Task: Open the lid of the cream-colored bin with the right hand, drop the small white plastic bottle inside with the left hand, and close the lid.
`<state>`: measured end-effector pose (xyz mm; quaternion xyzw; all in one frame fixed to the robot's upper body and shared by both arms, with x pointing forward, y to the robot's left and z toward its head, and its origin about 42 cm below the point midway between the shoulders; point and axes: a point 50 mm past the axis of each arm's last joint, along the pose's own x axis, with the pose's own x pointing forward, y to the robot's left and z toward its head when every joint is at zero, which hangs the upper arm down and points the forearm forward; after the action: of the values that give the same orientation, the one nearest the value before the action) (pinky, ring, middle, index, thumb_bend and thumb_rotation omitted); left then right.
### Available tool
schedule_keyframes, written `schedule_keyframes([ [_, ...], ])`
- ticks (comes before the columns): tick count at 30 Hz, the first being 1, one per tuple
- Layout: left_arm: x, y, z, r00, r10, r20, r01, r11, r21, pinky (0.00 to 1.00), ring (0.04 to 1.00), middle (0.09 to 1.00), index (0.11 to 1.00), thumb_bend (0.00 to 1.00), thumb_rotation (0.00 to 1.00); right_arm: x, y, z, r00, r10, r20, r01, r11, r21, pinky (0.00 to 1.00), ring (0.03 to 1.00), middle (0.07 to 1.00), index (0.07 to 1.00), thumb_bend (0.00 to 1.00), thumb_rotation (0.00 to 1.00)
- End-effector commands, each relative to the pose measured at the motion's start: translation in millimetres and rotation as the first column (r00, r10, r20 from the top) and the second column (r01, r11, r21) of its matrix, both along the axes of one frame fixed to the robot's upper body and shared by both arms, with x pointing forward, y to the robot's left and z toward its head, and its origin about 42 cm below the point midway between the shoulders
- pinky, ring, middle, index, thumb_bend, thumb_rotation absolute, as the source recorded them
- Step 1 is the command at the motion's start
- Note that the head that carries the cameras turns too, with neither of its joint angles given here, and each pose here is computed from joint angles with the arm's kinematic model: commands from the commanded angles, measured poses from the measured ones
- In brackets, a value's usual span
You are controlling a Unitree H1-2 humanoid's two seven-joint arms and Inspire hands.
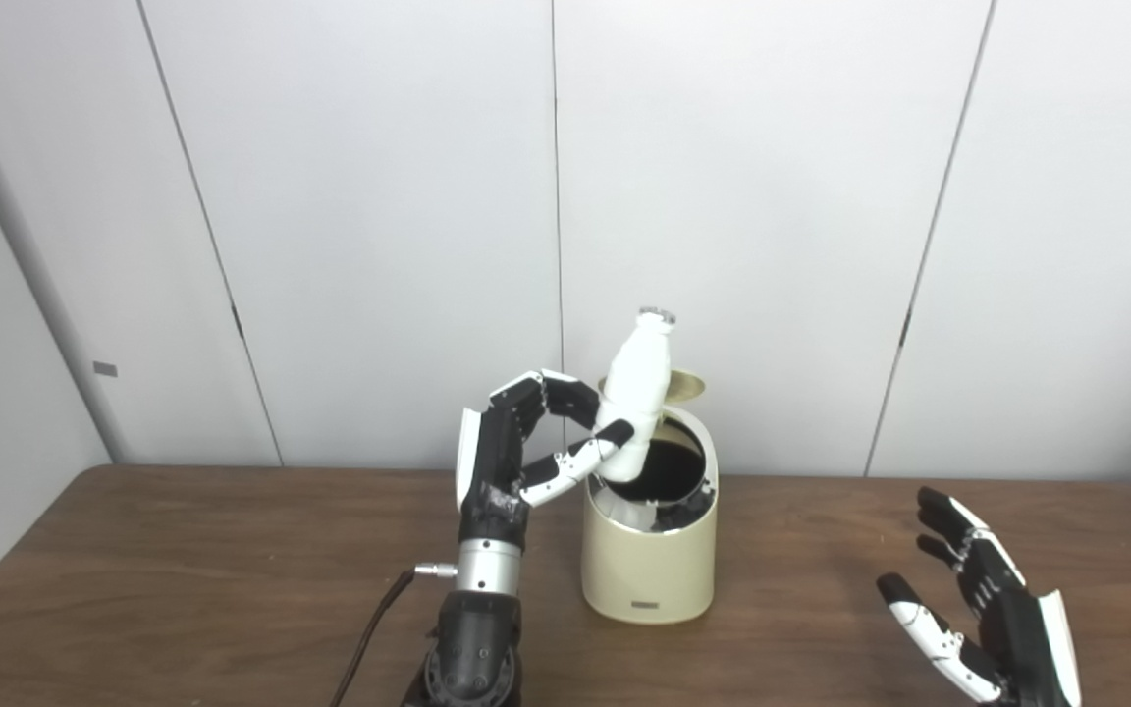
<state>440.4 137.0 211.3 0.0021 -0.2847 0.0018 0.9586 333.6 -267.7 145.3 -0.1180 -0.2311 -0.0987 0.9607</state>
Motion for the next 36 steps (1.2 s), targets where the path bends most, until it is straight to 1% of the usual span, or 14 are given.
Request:
schedule_keyframes([
  [1, 10.8, -8.0, 30.9, 0.995, -0.041, 0.095, 0.042, 0.999, -0.002, 0.75, 0.468, 0.474, 0.488, 0.50, 0.00, -2.2, -7.3, -9.6, 1.000, -0.008, -0.001, 0.008, 0.999, -0.033, 0.77, 0.836, 0.842, 0.806, 0.44, 0.46],
  [2, 11.6, -9.1, 30.6, 0.995, -0.052, 0.091, 0.053, 0.999, -0.002, 0.67, 0.468, 0.473, 0.489, 0.50, 0.00, -2.3, -7.3, -9.8, 1.000, -0.008, 0.000, 0.008, 0.999, -0.034, 0.77, 0.834, 0.840, 0.806, 0.43, 0.46],
  [3, 12.6, -10.7, 30.3, 0.994, -0.061, 0.086, 0.061, 0.998, 0.001, 0.68, 0.468, 0.471, 0.491, 0.50, 0.00, -2.3, -7.3, -9.9, 1.000, -0.006, 0.001, 0.006, 0.999, -0.032, 0.77, 0.834, 0.841, 0.807, 0.43, 0.44],
  [5, 14.2, -14.0, 29.6, 0.994, -0.070, 0.079, 0.070, 0.998, 0.004, 0.73, 0.469, 0.467, 0.495, 0.50, 0.00, -2.7, -7.2, -10.0, 1.000, -0.004, 0.000, 0.004, 1.000, -0.030, 0.76, 0.834, 0.842, 0.808, 0.44, 0.46],
  [7, 16.1, -16.7, 29.0, 0.995, -0.075, 0.071, 0.075, 0.997, 0.005, 0.83, 0.469, 0.463, 0.502, 0.50, 0.00, -2.8, -7.3, -10.5, 1.000, -0.006, -0.001, 0.006, 0.999, -0.032, 0.77, 0.837, 0.846, 0.812, 0.44, 0.46],
  [9, 18.1, -18.8, 27.9, 0.995, -0.080, 0.061, 0.080, 0.997, 0.005, 0.85, 0.469, 0.463, 0.503, 0.50, 0.00, -3.0, -7.7, -11.4, 1.000, -0.008, -0.003, 0.008, 1.000, -0.030, 0.78, 0.839, 0.847, 0.812, 0.44, 0.46],
  [14, 22.2, -23.8, 24.3, 0.995, -0.090, 0.034, 0.090, 0.996, -0.011, 0.86, 0.468, 0.473, 0.487, 0.51, 0.00, -2.8, -10.1, -15.6, 1.000, -0.017, -0.011, 0.016, 0.999, -0.027, 0.79, 0.847, 0.855, 0.817, 0.45, 0.45],
  [15, 22.6, -24.3, 23.6, 0.995, -0.091, 0.031, 0.092, 0.996, -0.012, 0.86, 0.469, 0.477, 0.482, 0.51, 0.00, -3.2, -10.1, -16.2, 1.000, -0.016, -0.013, 0.016, 1.000, -0.022, 0.79, 0.845, 0.853, 0.814, 0.48, 0.49],
  [17, 23.5, -24.8, 22.5, 0.995, -0.093, 0.025, 0.093, 0.996, -0.008, 0.87, 0.469, 0.480, 0.477, 0.51, 0.00, -4.0, -9.0, -15.7, 1.000, -0.019, -0.013, 0.019, 1.000, -0.019, 0.79, 0.843, 0.851, 0.813, 0.49, 0.50],
  [26, 24.6, -24.1, 20.4, 0.996, -0.089, 0.018, 0.089, 0.996, 0.007, 0.88, 0.469, 0.486, 0.469, 0.51, 0.00, -3.6, -8.1, -14.2, 1.000, -0.020, -0.013, 0.020, 1.000, -0.014, 0.80, 0.848, 0.857, 0.817, 0.48, 0.50],
  [30, 24.1, -23.0, 19.8, 0.997, -0.073, 0.023, 0.073, 0.997, 0.030, 0.81, 0.469, 0.482, 0.476, 0.51, 0.00, -2.9, -10.8, -16.4, 1.000, -0.018, -0.016, 0.017, 1.000, -0.010, 0.81, 0.856, 0.862, 0.823, 0.47, 0.48],
  [31, 23.8, -22.5, 19.5, 0.997, -0.069, 0.024, 0.068, 0.997, 0.034, 0.76, 0.469, 0.484, 0.473, 0.51, 0.00, -2.5, -11.9, -17.6, 1.000, -0.019, -0.020, 0.019, 1.000, -0.013, 0.82, 0.861, 0.867, 0.828, 0.46, 0.46],
  [34, 22.5, -20.5, 19.2, 0.997, -0.071, 0.027, 0.070, 0.997, 0.031, 0.62, 0.469, 0.496, 0.466, 0.51, 0.00, -1.9, -13.4, -18.5, 1.000, -0.019, -0.023, 0.018, 1.000, -0.018, 0.81, 0.854, 0.862, 0.823, 0.48, 0.49],
  [36, 21.1, -19.0, 19.6, 0.997, -0.078, 0.029, 0.078, 0.997, 0.021, 0.60, 0.469, 0.498, 0.466, 0.51, 0.00, -1.9, -13.2, -17.7, 1.000, -0.016, -0.020, 0.015, 1.000, -0.018, 0.80, 0.849, 0.858, 0.820, 0.50, 0.51],
])
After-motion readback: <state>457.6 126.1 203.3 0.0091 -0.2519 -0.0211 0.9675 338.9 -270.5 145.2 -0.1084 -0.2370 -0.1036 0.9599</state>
